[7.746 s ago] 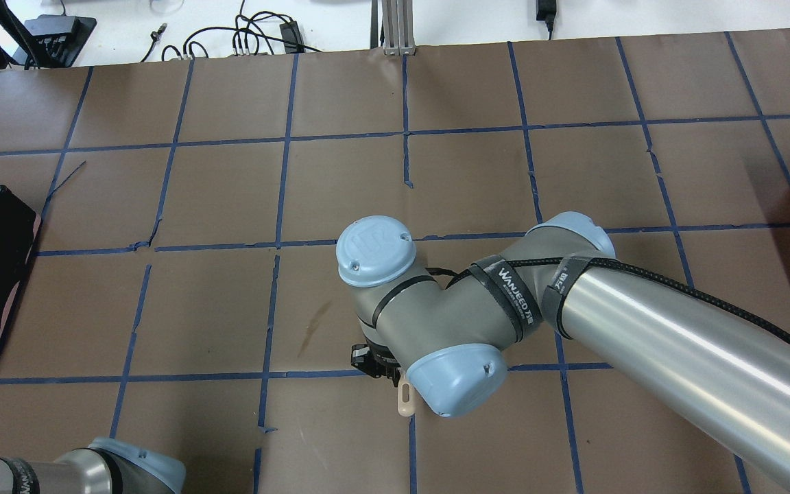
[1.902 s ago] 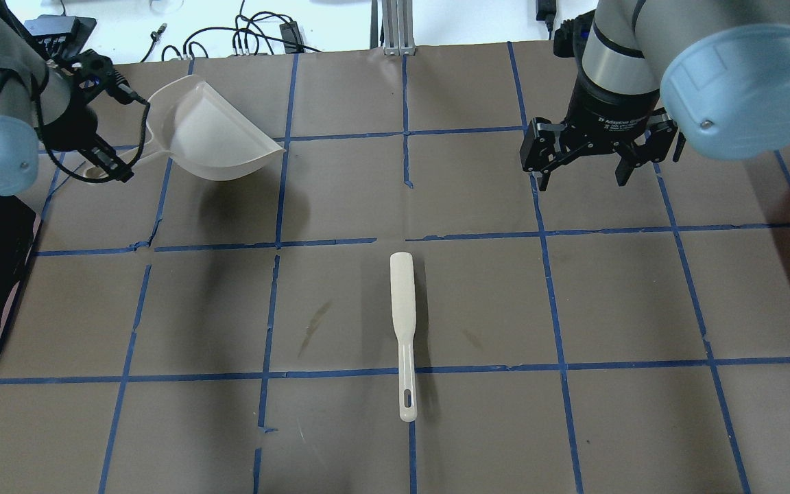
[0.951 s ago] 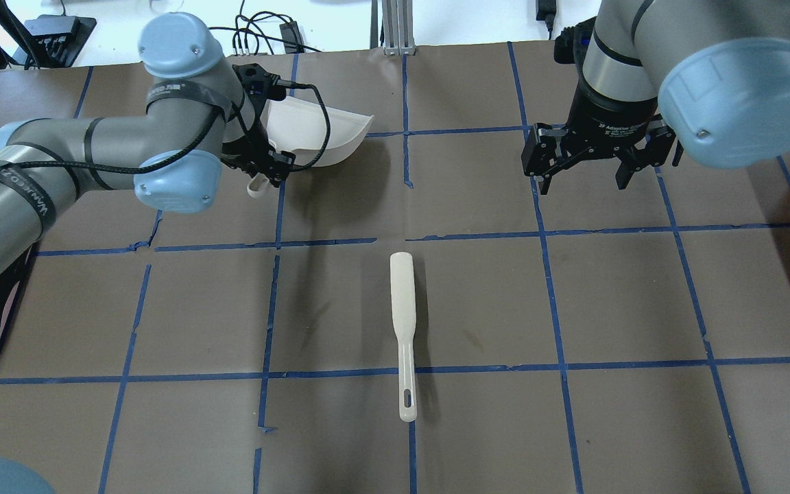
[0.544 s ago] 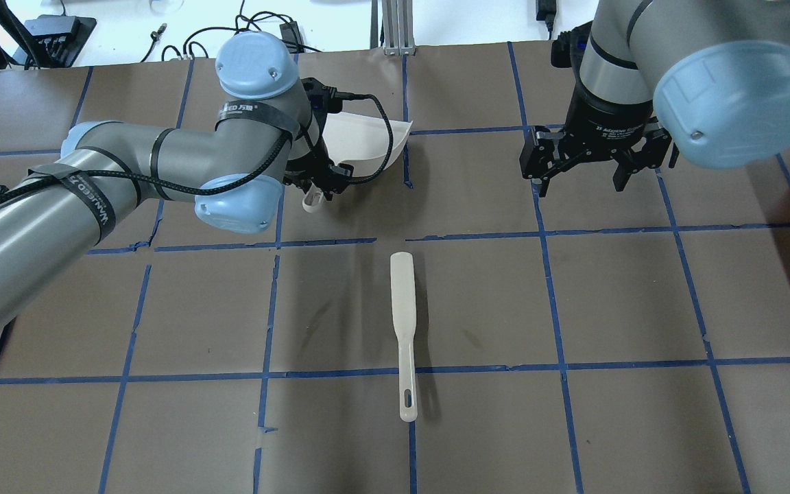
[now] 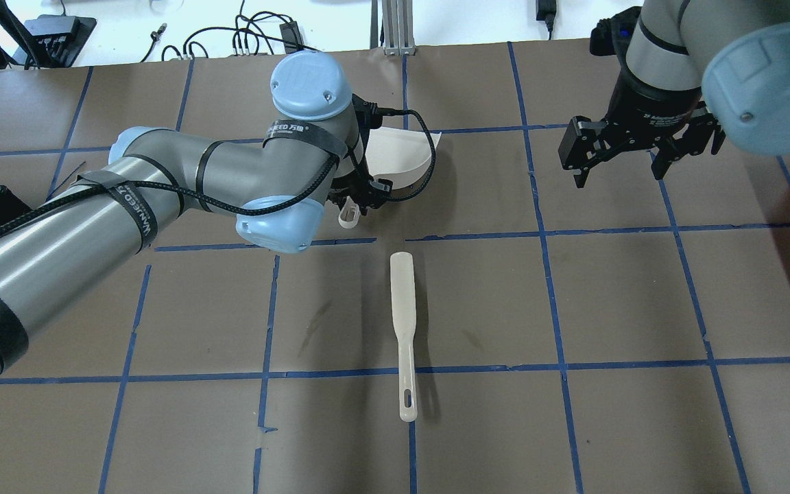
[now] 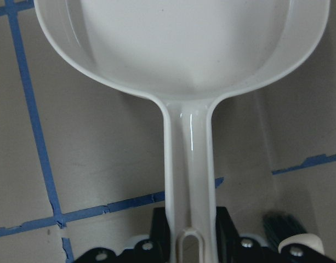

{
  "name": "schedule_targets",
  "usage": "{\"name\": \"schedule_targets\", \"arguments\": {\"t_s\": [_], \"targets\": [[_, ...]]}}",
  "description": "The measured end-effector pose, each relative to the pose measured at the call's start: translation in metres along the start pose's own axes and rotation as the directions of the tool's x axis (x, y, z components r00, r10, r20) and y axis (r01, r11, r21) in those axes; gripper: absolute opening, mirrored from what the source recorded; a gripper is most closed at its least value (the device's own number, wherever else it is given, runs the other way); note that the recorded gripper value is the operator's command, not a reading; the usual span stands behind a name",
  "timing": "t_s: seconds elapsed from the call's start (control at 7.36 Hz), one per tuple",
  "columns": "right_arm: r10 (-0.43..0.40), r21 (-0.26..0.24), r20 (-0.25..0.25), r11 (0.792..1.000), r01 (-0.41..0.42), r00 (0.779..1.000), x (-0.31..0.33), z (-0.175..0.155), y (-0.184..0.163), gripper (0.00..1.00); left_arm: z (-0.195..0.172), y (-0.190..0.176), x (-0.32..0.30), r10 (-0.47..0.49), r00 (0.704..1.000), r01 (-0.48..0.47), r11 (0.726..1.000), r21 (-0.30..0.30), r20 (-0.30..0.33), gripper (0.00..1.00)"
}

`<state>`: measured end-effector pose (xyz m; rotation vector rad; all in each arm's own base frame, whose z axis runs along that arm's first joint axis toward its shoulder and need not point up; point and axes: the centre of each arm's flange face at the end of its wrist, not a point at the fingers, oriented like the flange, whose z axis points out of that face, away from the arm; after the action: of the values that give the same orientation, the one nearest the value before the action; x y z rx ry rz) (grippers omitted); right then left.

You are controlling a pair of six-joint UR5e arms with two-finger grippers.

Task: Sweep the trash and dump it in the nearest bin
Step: 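Carry the empty dustpan back to the table center with the left gripper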

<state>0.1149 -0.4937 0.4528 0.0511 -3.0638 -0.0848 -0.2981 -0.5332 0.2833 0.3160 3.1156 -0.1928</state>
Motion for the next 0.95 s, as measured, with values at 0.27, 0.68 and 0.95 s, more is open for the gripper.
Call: {"name": "schedule_targets", "arguments": {"t_s": [0.27,0.68,0.95], "targets": [[-0.002,-0.004,0.000,1.000,0.002,1.000,0.009,-0.001,0.001,1.00,0.003,0.005,0.019,-0.016,1.000,0.016,1.000,-0.001,-0.001,0.01],[-0.002,-0.005,0.004,1.000,0.002,1.000,0.008,-0.001,0.002,1.00,0.007,0.015,0.044,-0.071,0.997,0.071,0.997,-0.007,-0.001,0.02],[-0.005,0.004,0.014,1.000,0.005,1.000,0.007,-0.004,0.003,1.00,0.009,0.021,0.053,-0.104,0.995,0.104,0.994,-0.016,-0.006,0.09]]}}
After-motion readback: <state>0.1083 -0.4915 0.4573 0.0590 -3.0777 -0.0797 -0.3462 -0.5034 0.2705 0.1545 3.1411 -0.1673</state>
